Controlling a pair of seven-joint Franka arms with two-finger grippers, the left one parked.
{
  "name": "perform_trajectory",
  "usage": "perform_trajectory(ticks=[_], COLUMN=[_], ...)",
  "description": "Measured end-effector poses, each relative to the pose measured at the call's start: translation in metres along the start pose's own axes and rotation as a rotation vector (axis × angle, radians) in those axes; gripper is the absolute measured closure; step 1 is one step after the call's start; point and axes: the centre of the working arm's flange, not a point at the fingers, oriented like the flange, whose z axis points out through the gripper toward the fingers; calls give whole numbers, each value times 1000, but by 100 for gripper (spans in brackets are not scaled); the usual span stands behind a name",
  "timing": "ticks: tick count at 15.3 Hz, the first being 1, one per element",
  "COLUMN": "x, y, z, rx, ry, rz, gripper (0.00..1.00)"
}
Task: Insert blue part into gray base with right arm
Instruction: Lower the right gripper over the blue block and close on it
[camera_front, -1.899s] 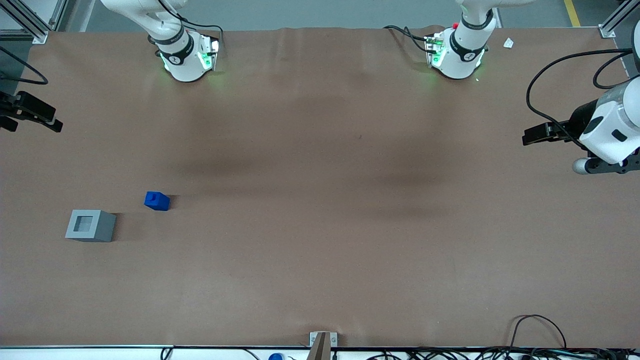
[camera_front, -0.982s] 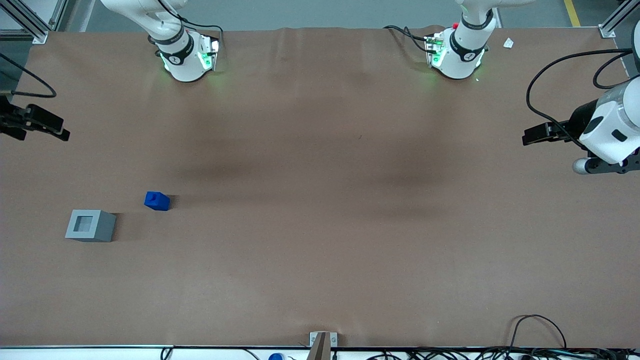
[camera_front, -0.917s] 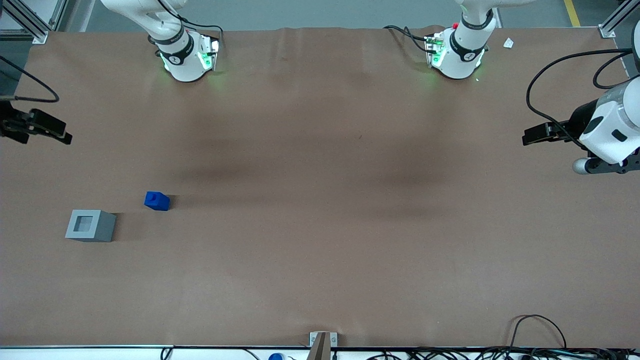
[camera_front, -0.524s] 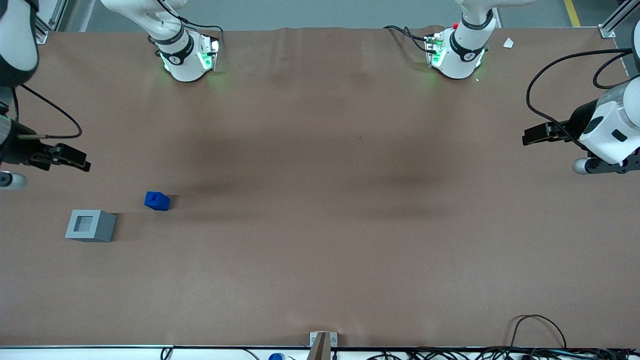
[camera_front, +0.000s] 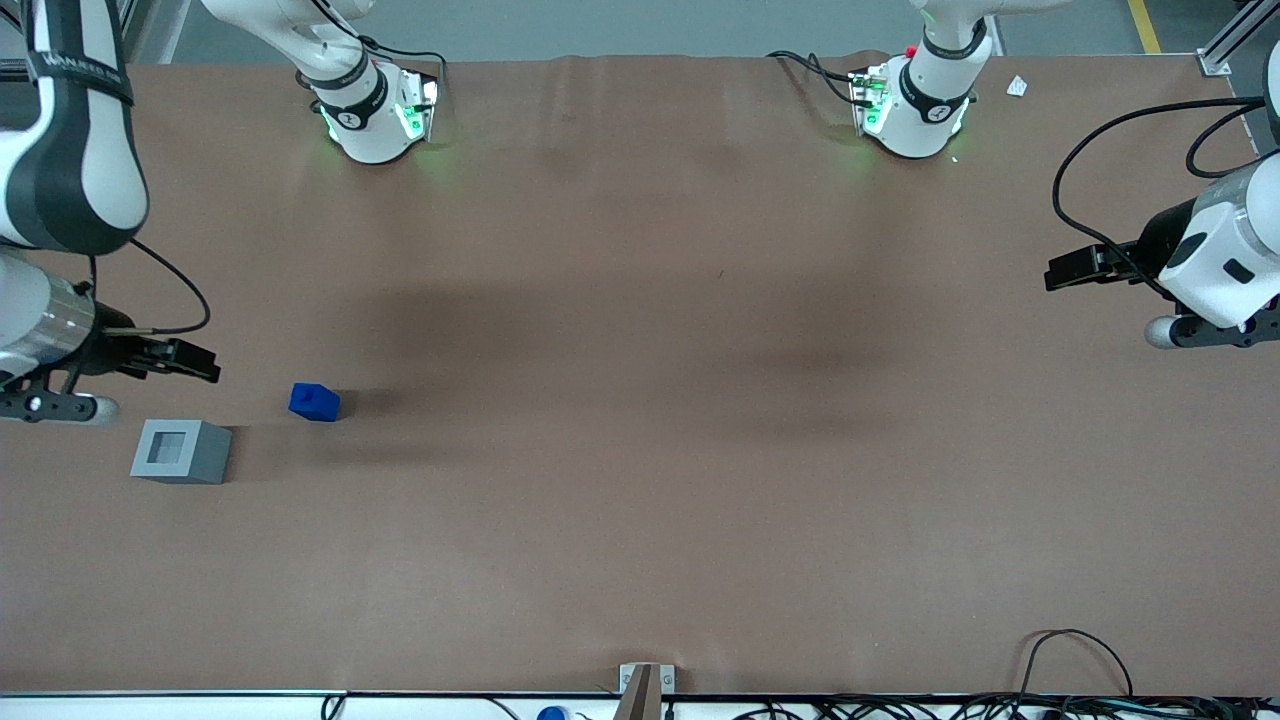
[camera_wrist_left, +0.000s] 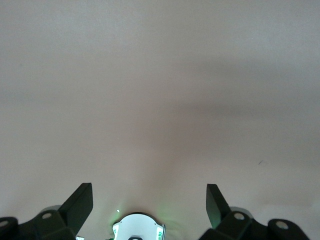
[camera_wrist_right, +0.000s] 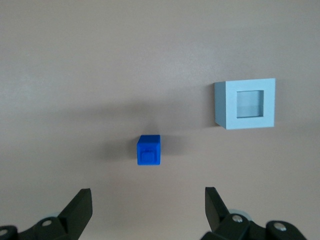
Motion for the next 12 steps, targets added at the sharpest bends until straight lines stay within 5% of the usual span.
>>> perform_trajectory(ticks=[5,12], x=[-5,-7], y=[-1,-6], z=[65,139], rx=[-5,-18], ry=[27,18], rz=[-1,-10], gripper=[9,10])
